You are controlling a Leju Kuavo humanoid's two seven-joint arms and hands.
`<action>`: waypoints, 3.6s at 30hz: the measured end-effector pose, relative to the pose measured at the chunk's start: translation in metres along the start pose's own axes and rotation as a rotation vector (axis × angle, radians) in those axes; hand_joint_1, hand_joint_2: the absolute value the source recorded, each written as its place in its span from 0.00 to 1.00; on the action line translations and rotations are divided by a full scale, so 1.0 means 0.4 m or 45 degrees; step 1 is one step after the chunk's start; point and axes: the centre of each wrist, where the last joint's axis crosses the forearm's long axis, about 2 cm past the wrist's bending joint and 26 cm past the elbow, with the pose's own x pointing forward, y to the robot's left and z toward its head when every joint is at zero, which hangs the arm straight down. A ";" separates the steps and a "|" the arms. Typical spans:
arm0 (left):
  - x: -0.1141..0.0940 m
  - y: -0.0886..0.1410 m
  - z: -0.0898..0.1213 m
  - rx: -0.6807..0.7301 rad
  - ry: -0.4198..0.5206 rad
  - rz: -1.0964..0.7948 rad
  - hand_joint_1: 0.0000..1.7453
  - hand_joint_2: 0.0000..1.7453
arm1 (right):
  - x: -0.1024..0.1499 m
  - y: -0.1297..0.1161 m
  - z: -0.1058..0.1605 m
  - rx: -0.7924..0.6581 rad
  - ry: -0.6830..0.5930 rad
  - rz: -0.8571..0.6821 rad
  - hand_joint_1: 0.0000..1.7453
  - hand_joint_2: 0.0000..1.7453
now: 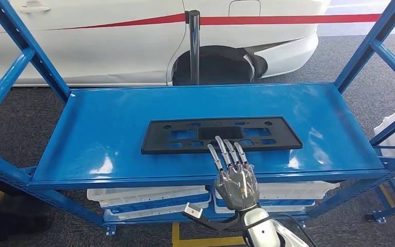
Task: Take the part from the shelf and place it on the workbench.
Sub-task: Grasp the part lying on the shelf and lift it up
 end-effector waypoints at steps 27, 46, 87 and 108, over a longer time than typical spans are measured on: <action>-0.009 -0.005 0.003 -0.023 0.000 0.001 0.00 0.00 | -0.009 -0.002 -0.013 -0.014 0.027 -0.006 0.00 1.00; -0.010 0.006 0.003 -0.014 0.000 -0.005 0.00 0.00 | -0.005 0.001 -0.013 -0.003 0.032 -0.009 0.00 1.00; -0.004 0.000 0.001 -0.006 -0.029 -0.010 0.00 0.00 | -0.007 0.002 -0.022 0.074 0.023 -0.018 1.00 1.00; -0.004 0.000 0.001 -0.008 -0.029 -0.013 0.00 0.00 | -0.007 0.004 -0.020 0.097 0.030 -0.023 0.00 1.00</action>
